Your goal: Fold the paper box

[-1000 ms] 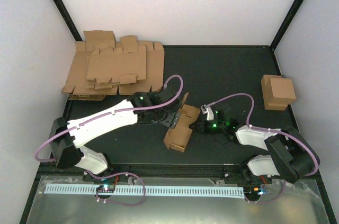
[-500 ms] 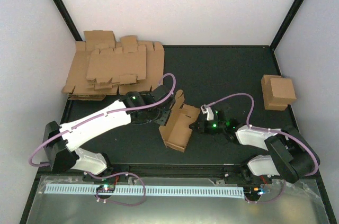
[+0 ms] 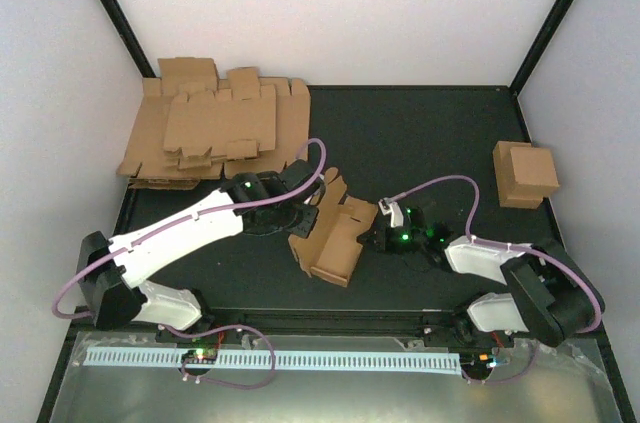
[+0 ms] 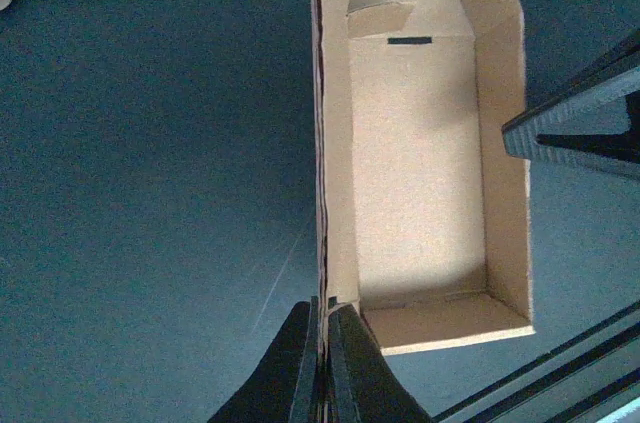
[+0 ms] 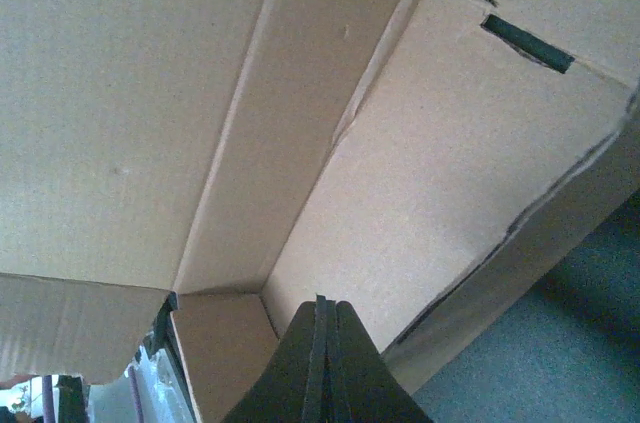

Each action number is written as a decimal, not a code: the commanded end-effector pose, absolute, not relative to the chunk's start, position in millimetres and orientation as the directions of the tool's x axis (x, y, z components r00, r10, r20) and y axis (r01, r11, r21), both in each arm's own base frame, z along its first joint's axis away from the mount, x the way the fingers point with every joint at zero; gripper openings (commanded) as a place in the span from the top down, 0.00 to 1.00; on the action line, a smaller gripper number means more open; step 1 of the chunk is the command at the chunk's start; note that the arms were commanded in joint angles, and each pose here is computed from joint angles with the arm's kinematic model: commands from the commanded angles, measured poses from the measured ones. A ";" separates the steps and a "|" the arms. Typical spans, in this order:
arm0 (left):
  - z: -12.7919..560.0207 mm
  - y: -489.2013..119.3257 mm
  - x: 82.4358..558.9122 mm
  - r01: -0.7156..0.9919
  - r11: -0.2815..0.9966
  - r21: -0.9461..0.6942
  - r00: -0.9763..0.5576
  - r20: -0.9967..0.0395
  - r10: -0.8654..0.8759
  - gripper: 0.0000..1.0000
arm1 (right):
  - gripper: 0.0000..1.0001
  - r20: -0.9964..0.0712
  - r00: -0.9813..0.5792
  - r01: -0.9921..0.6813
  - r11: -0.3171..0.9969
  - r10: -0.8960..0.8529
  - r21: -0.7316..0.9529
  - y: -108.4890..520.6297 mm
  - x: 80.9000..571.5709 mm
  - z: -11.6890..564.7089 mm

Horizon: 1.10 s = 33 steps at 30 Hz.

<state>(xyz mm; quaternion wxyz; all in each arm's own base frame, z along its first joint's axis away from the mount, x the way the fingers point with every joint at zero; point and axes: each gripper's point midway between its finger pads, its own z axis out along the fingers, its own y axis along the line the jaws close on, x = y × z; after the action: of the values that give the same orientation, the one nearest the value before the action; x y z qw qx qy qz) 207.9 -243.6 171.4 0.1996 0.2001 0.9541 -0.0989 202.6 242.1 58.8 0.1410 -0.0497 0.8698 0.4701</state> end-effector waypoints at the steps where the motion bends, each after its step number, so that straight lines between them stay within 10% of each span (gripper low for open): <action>1: 188.2 -245.5 206.3 0.448 0.881 -0.153 -0.820 -0.463 0.337 0.99 | 0.98 -0.345 -0.938 -0.269 0.569 0.027 0.777 242.7 207.9 70.1; 18: 223.5 -244.6 198.1 0.611 0.783 -0.122 -0.692 -0.563 0.452 0.98 | 0.83 -0.648 -0.756 -0.399 0.720 0.091 0.568 206.7 246.3 157.6; 33: 225.8 -245.6 182.7 0.702 0.702 -0.120 -0.639 -0.541 0.547 0.98 | 0.62 -0.503 -0.846 -0.171 0.804 0.177 0.570 146.2 286.0 103.0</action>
<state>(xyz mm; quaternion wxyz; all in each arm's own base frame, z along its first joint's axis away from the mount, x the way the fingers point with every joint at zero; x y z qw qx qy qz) 184.3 -241.8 207.6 0.2284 0.3349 0.9030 -0.1426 284.7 144.7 116.8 0.3131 0.0088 0.9067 0.2825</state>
